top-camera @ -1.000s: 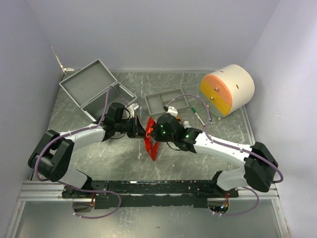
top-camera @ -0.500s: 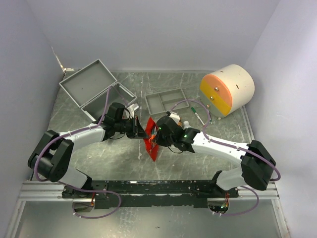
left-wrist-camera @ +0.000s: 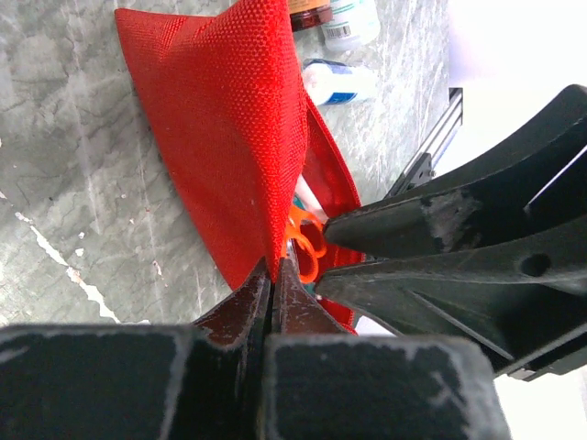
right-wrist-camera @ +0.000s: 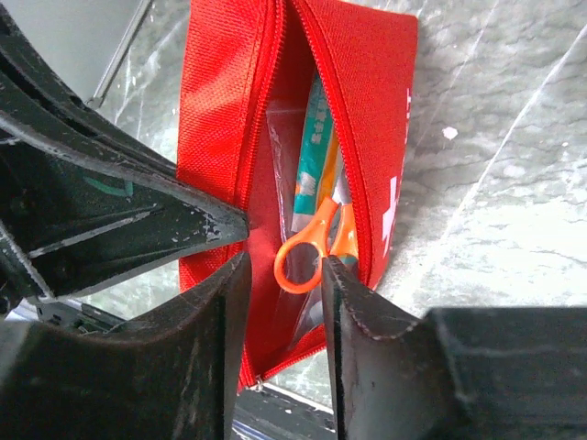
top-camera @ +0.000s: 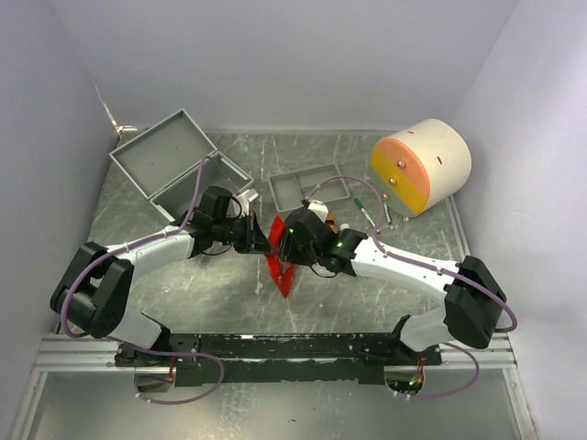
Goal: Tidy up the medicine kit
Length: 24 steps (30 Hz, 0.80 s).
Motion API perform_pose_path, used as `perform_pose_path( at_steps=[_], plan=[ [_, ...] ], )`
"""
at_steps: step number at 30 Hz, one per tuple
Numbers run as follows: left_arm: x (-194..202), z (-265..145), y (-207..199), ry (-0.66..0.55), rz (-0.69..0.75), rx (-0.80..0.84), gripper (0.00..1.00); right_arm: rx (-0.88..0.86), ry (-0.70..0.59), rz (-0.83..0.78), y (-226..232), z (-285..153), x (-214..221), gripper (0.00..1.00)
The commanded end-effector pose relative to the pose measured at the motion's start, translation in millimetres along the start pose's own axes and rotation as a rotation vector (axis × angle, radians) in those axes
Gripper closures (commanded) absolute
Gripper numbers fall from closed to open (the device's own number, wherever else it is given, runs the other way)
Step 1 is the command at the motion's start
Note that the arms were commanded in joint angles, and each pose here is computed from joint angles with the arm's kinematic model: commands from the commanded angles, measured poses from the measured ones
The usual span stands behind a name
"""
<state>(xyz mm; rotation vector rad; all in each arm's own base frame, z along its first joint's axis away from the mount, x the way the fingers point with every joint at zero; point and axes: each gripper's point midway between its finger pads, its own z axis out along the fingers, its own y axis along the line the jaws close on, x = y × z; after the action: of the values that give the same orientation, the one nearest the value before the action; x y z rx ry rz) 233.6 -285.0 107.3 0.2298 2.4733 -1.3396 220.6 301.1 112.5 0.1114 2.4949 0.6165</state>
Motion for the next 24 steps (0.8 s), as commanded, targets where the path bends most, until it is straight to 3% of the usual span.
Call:
perform_pose_path(
  at_steps=[1, 8, 15, 19, 24],
  plan=[
    [-12.8, -4.2, -15.0, -0.032, 0.054, 0.025, 0.93, -0.010, -0.094, -0.062, 2.4, -19.5, -25.4, 0.62],
    [-14.0, -8.8, -21.1, -0.026, 0.080, 0.028, 0.93, -0.025, -0.173, -0.210, -9.8, -34.1, -57.8, 0.53],
    [-7.7, -20.7, -33.4, 0.007, 0.132, 0.055, 0.93, -0.083, -0.063, -0.400, -11.3, -19.8, -45.4, 0.46],
    [5.6, -22.9, -47.0, 0.078, 0.179, 0.164, 0.93, -0.110, -0.036, -0.392, -4.7, -11.0, -40.6, 0.46],
    [12.1, -18.0, -36.7, 0.128, 0.161, 0.140, 0.93, -0.080, -0.058, -0.334, -4.6, -2.9, -45.5, 0.50]
  ],
)
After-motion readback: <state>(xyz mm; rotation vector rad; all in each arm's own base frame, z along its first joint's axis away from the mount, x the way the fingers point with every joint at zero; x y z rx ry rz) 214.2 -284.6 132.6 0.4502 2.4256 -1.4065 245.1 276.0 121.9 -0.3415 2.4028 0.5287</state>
